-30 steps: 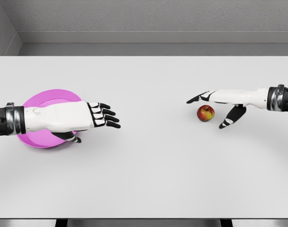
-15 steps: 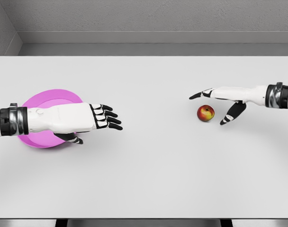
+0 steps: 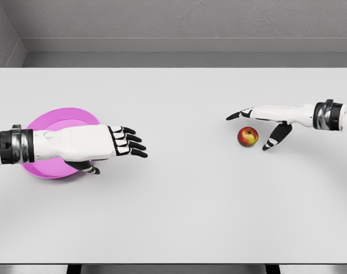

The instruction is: Put the apple on the plate with both arms

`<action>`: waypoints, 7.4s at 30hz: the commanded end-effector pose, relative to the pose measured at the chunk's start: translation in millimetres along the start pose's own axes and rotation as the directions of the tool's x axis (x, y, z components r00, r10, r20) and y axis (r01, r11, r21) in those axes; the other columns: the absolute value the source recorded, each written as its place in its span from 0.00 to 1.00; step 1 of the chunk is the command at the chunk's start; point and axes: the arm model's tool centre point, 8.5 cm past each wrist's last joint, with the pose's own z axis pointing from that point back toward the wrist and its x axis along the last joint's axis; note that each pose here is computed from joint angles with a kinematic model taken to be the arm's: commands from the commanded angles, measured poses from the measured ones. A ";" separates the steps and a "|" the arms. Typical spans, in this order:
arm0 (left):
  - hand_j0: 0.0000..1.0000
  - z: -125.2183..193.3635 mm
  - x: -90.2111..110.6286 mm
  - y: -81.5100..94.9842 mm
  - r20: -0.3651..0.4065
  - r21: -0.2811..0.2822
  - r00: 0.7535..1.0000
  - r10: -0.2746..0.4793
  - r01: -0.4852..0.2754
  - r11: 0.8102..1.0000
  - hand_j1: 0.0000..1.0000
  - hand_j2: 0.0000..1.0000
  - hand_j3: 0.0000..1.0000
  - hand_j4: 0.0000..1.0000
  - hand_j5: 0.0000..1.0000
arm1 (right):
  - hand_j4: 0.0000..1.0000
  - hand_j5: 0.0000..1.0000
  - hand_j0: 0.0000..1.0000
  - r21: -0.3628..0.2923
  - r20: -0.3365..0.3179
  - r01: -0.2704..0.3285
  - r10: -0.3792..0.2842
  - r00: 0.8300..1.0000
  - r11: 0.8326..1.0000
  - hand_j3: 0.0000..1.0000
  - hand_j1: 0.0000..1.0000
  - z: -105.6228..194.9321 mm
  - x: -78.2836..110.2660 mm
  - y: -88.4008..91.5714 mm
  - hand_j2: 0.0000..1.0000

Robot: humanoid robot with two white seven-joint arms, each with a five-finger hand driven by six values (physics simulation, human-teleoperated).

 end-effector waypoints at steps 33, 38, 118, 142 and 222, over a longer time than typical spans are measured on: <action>1.00 0.9 -0.6 -0.4 -0.003 0.001 1.000 0.007 -0.007 1.000 1.00 1.00 1.00 1.00 1.00 | 0.68 0.68 0.68 0.030 -0.003 -0.023 0.023 1.000 0.999 0.68 0.68 -7.0 -0.6 5.4 0.68; 1.00 1.0 -0.6 -0.4 -0.003 0.001 1.000 0.007 -0.007 1.000 1.00 1.00 1.00 1.00 1.00 | 0.51 0.51 0.51 0.030 -0.002 -0.023 0.023 1.000 0.999 0.51 0.51 -7.0 -0.6 5.4 0.51; 0.95 -154.5 11.3 25.0 0.185 -0.039 0.980 -0.071 0.080 0.996 0.95 0.95 0.95 0.95 0.95 | 1.00 1.00 1.00 -0.454 0.125 -0.045 0.113 0.986 0.890 1.00 1.00 94.6 49.0 -54.4 1.00; 0.89 -170.0 -4.5 5.3 0.140 -0.097 0.989 -0.044 0.058 0.994 0.89 0.89 0.89 0.89 0.89 | 1.00 1.00 1.00 -0.444 0.132 -0.046 0.116 0.984 0.895 1.00 1.00 91.1 51.1 -52.2 1.00; 1.00 135.8 -181.2 -18.9 -0.451 0.337 0.728 0.517 -0.397 0.854 1.00 1.00 1.00 1.00 1.00 | 1.00 1.00 1.00 -0.444 0.121 -0.043 0.108 0.987 0.895 1.00 1.00 93.4 47.3 -52.1 1.00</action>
